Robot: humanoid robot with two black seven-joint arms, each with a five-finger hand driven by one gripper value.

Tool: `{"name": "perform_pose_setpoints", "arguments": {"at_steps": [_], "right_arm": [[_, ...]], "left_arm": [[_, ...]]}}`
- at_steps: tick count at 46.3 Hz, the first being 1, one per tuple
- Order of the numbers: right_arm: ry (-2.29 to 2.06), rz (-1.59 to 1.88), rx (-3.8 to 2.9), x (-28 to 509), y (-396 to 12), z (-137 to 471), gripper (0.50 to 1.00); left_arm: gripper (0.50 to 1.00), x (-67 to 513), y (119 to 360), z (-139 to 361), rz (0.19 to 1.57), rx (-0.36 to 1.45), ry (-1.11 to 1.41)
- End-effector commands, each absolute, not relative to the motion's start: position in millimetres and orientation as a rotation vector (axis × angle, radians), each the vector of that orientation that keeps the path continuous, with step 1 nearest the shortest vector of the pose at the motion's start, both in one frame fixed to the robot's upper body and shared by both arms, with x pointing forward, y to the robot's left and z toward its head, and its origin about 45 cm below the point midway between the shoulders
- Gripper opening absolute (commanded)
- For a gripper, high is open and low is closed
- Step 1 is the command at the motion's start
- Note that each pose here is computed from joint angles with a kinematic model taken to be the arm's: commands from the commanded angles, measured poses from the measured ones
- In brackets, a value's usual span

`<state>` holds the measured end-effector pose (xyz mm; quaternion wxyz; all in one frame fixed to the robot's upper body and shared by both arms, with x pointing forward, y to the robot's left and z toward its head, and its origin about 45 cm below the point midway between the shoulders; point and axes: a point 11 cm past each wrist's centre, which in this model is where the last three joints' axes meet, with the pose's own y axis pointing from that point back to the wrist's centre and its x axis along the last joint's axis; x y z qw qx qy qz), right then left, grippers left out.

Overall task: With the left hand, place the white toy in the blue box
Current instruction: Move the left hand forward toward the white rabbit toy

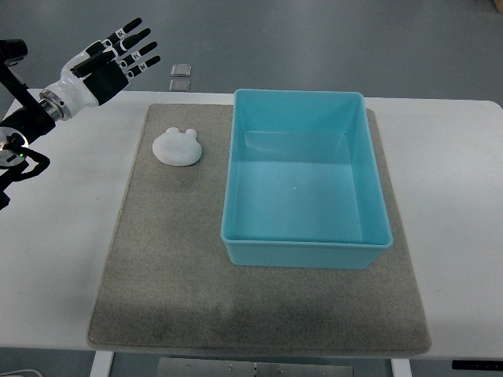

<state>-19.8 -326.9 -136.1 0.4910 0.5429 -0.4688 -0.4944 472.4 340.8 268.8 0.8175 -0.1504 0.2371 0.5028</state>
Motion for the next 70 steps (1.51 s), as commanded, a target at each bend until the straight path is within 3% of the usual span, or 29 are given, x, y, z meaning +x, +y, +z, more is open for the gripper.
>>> {"name": "perform_pose_setpoints", "arguments": {"at_steps": [1,33,46,70], "right_arm": [[-1.138,-1.2,1.318,-19.8,-326.9,-136.1,0.936],[-1.138,-1.2,1.318,-19.8,-326.9,-136.1,0.936],[-1.138,-1.2,1.318,-19.8,-326.9,-136.1,0.936],[-1.138,-1.2,1.318,-19.8,-326.9,-136.1,0.936]], "left_arm": [[0.999,471.9,340.4,267.7,1.07,-0.313,0.505],[0.999,473.8,340.8,269.8,1.07,-0.269,0.477],[0.999,474.6,339.6,284.2,1.011,0.019,0.216],[0.999,461.8,345.8,299.9,0.899,0.203,-0.109]]}}
